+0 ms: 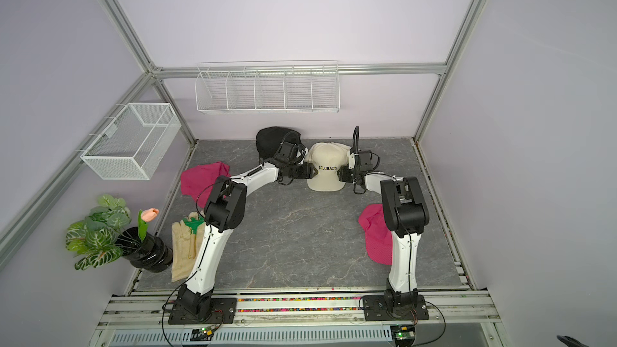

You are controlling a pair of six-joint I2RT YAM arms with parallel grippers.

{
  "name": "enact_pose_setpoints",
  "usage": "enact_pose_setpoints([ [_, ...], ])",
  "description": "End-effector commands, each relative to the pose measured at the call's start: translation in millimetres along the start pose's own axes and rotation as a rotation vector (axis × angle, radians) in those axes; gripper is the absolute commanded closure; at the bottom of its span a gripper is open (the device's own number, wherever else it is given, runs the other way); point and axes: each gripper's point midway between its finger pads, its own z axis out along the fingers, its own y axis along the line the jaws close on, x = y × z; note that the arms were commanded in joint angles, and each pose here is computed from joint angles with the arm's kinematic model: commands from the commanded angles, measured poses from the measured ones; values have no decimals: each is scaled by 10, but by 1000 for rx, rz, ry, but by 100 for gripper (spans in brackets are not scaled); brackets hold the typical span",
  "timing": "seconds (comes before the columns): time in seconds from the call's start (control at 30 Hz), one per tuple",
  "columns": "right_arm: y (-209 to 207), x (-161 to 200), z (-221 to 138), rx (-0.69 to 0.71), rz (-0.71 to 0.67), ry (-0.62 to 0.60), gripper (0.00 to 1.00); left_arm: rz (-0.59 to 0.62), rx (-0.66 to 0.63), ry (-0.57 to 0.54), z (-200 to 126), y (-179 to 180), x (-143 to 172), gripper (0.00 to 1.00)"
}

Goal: Stack the baseball caps by color
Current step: Move the baseball cap to the center of the board.

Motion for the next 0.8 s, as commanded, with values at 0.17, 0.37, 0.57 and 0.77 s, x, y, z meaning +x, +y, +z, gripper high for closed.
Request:
enact_pose_setpoints([
  [0.17, -3, -361, 280, -56, 140, 10, 48, 28, 4, -30, 221, -100, -355, 28],
  [0.37, -6, -632, 118, -27, 172, -75, 37, 19, 5, -117, 132, -169, -613, 19],
  [0.57, -181, -757, -312, 75, 168, -179, 24, 9, 9, -157, -91, -197, -799, 12],
  [0.77, -338, -670, -811, 141, 165, -242, 2, -15, 38, -214, -391, -262, -968, 4],
])
